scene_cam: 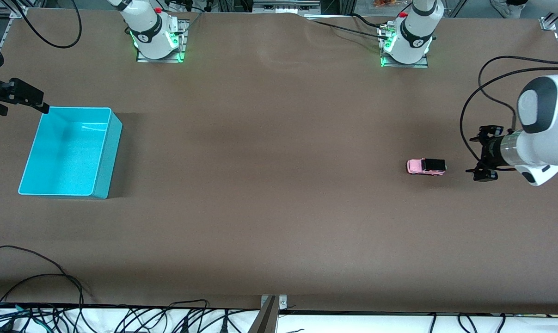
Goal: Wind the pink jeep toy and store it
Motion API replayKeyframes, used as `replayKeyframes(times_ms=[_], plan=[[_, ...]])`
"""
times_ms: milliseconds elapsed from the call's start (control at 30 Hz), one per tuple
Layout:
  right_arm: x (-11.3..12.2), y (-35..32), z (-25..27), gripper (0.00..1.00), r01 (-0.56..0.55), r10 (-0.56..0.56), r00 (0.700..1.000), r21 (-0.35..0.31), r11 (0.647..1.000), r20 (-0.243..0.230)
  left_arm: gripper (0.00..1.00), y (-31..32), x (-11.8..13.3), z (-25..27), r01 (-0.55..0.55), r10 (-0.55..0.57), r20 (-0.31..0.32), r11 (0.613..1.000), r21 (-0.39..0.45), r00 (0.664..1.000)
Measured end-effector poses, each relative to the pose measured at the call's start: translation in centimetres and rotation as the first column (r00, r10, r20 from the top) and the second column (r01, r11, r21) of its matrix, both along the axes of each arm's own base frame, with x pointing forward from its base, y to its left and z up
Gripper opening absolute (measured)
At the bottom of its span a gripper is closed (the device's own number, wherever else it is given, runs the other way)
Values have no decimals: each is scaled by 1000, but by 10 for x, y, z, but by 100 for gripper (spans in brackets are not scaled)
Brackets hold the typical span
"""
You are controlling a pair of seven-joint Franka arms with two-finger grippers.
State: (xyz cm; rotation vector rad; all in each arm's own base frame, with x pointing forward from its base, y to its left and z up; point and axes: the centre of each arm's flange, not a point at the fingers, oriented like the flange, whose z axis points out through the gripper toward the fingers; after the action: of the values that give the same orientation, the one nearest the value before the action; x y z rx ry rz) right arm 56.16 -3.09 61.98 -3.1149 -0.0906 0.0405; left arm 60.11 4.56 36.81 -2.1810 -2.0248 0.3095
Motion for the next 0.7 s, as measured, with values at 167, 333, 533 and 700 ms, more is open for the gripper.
replayKeyframes(times_ms=[167,333,533,700], plan=[[0,0,0,100,0,0,1000,0,1000,0,100,1,-10,-33,-55,55,17,998,16,998],[0,0,0,100,0,0,1000,0,1000,0,100,1,-21,-62,-68,67,46,997,22,997],[0,0,0,100,0,0,1000,0,1000,0,100,1,-36,-94,-79,76,101,996,28,992],[0,0,0,100,0,0,1000,0,1000,0,100,1,-46,-111,-83,78,129,996,31,989]])
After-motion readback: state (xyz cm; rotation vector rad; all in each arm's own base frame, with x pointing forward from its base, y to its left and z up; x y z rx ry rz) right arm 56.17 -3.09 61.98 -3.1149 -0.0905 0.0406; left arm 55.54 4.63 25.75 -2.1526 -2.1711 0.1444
